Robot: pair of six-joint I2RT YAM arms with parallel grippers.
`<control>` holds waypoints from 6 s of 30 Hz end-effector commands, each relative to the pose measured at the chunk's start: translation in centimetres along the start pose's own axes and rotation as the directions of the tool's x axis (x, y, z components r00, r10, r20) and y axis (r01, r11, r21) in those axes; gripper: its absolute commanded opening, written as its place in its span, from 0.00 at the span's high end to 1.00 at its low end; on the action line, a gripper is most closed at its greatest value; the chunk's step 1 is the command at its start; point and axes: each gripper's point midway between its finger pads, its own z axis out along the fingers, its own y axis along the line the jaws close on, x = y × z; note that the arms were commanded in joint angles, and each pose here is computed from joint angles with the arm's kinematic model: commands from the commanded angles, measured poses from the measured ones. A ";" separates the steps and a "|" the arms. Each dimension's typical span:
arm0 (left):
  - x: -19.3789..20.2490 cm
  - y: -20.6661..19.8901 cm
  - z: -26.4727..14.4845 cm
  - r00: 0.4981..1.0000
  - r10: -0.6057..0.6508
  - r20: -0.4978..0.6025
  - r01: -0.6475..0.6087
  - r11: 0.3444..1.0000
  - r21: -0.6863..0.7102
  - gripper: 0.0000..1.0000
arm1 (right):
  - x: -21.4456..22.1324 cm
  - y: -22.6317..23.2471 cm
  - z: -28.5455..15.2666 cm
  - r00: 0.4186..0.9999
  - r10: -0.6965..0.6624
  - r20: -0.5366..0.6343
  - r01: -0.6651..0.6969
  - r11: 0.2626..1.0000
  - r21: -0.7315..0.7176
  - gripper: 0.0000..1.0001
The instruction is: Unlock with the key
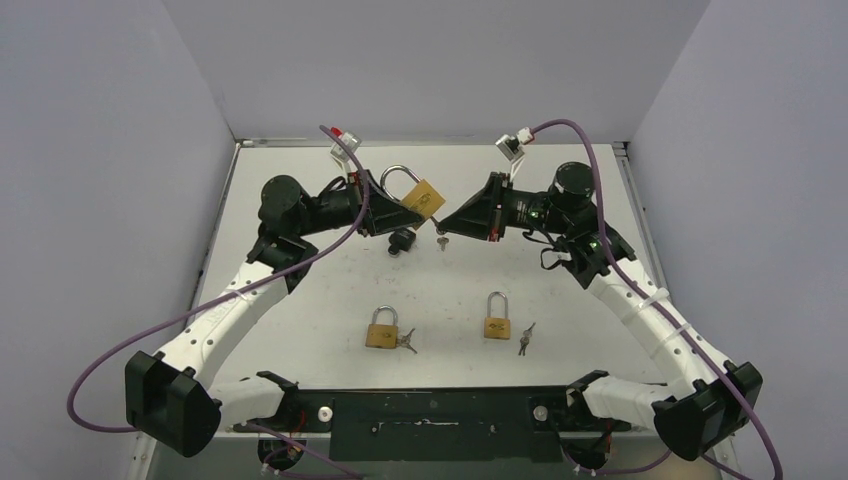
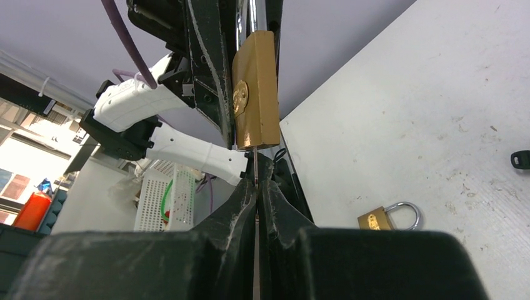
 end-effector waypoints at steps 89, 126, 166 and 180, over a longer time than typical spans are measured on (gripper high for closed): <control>-1.9 -7.1 -0.4 0.977 0.165 0.135 -0.185 0.972 0.145 1.00 | -4.1 1.5 -1.6 0.921 0.017 0.389 -0.006 1.000 -0.029 0.30; -2.4 -6.7 -0.4 0.976 0.132 0.174 -0.155 0.980 0.128 1.00 | -2.7 3.8 0.4 0.955 0.036 0.293 0.014 0.986 -0.167 1.00; -1.2 -4.0 2.0 0.824 0.556 0.106 -0.565 0.818 0.104 1.00 | -3.8 -0.9 -1.8 0.850 0.303 0.432 -0.298 0.951 -0.082 0.31; 0.8 -4.6 1.4 0.922 0.379 0.080 -0.387 0.903 0.186 1.00 | -2.7 2.3 0.9 0.964 -0.080 0.255 0.098 0.993 -0.059 0.18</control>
